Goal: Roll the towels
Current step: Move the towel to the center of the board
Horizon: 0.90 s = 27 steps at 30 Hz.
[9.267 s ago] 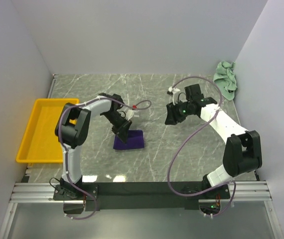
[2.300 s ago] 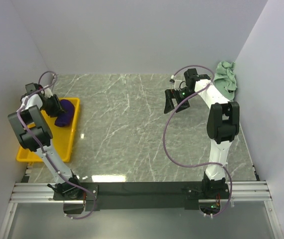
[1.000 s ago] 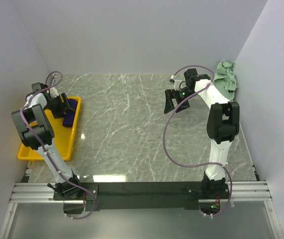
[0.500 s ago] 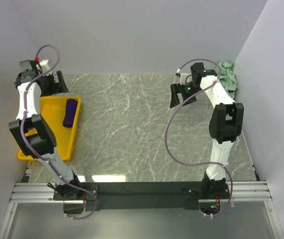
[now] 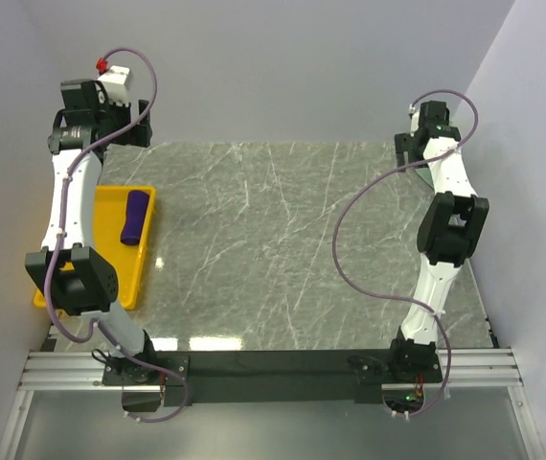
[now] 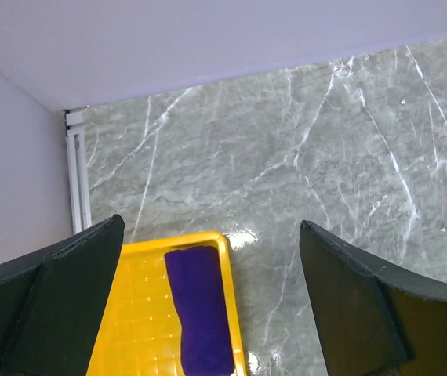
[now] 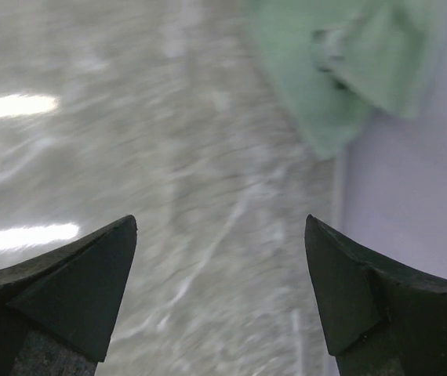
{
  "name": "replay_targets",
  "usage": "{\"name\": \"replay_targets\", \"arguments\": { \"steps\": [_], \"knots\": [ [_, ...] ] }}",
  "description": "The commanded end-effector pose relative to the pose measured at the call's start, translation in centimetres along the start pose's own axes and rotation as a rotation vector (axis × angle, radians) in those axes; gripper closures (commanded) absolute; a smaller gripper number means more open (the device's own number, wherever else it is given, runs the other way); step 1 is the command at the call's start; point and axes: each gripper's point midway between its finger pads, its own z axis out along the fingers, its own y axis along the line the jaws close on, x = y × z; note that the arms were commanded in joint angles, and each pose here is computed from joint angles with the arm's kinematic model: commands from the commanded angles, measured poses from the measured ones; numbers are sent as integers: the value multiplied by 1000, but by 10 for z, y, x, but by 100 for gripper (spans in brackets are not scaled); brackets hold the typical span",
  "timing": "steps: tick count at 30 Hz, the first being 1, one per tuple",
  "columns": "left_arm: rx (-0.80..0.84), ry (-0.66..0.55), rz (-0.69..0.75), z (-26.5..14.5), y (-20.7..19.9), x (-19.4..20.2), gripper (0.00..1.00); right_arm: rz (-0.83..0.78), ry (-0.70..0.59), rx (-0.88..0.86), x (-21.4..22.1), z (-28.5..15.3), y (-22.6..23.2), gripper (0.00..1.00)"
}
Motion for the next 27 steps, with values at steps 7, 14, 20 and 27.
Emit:
{"name": "replay_targets", "arguments": {
  "steps": [7, 14, 20, 27],
  "knots": [
    [33, 45, 5, 6, -9, 2, 0, -162, -109, 635, -35, 40, -112, 27],
    [19, 79, 17, 6, -8, 8, 1, -346, -32, 784, -25, 78, -143, 24],
    [55, 110, -22, 11, -16, 16, 1, -437, -2, 859, -27, 102, -161, 15],
    [44, 119, -25, 9, -15, 20, 0, -510, -11, 851, -32, 122, -160, 40]
  ]
}}
